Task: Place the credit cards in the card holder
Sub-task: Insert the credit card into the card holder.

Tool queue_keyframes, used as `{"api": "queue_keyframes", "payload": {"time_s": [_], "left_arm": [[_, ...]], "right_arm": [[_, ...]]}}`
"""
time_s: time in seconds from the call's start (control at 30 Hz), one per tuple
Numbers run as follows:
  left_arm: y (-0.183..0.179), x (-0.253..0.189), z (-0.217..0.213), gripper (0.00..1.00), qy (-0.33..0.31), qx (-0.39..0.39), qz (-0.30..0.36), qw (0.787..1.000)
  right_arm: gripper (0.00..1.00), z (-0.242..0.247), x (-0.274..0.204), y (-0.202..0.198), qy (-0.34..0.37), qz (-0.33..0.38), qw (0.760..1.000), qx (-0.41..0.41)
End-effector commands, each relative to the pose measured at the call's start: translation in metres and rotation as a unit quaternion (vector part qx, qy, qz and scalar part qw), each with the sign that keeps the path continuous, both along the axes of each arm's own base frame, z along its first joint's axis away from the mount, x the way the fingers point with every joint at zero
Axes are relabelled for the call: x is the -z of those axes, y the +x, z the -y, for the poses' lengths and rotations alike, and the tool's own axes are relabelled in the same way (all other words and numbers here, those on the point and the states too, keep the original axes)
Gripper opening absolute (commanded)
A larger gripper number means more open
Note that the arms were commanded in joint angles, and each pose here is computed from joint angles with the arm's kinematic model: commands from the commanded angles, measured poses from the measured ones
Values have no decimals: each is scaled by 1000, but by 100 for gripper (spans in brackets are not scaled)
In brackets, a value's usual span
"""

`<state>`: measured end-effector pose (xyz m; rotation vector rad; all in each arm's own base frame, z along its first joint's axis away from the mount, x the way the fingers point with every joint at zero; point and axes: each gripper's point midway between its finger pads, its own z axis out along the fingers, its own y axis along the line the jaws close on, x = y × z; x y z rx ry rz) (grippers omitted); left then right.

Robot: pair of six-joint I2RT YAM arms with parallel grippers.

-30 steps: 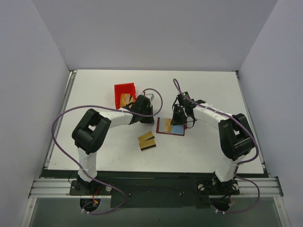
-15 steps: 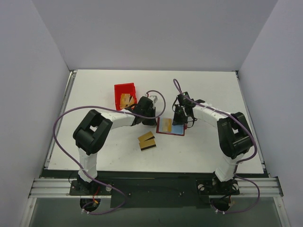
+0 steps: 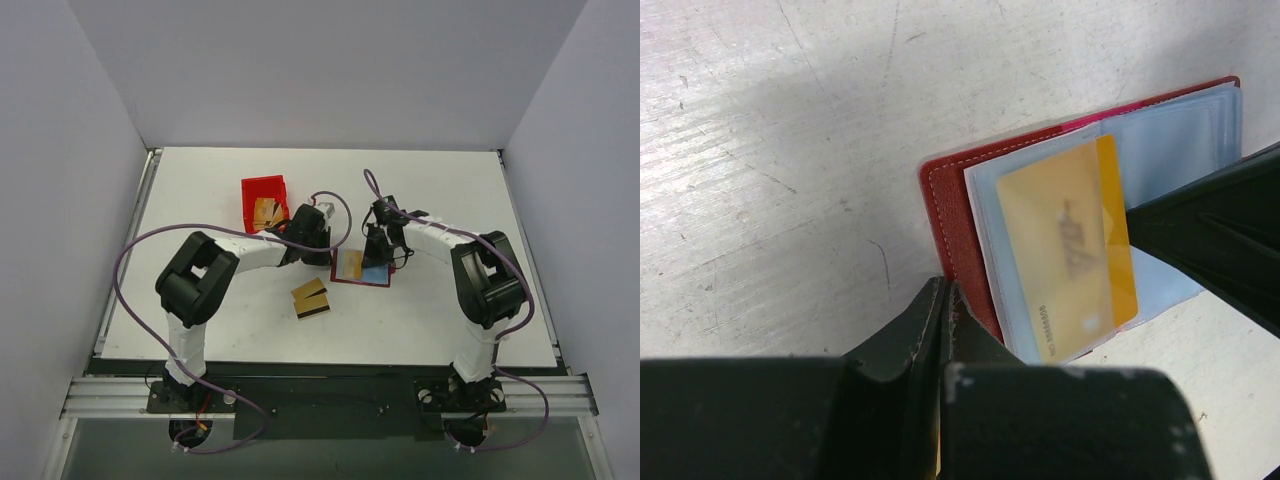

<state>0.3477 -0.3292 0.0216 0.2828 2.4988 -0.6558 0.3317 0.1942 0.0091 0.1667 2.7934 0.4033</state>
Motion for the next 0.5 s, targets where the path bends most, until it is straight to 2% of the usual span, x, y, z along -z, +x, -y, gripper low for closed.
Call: {"api": "queue_keyframes", "payload": {"time_s": [0.0, 0.47], "left_arm": [[-6, 7, 9, 6, 4, 16, -10, 1000], [-8, 7, 11, 6, 2, 23, -12, 1000]], "right_arm": [[0, -12, 4, -2, 29, -19, 999, 0], [0, -41, -2, -3, 116, -29, 993, -19]]}}
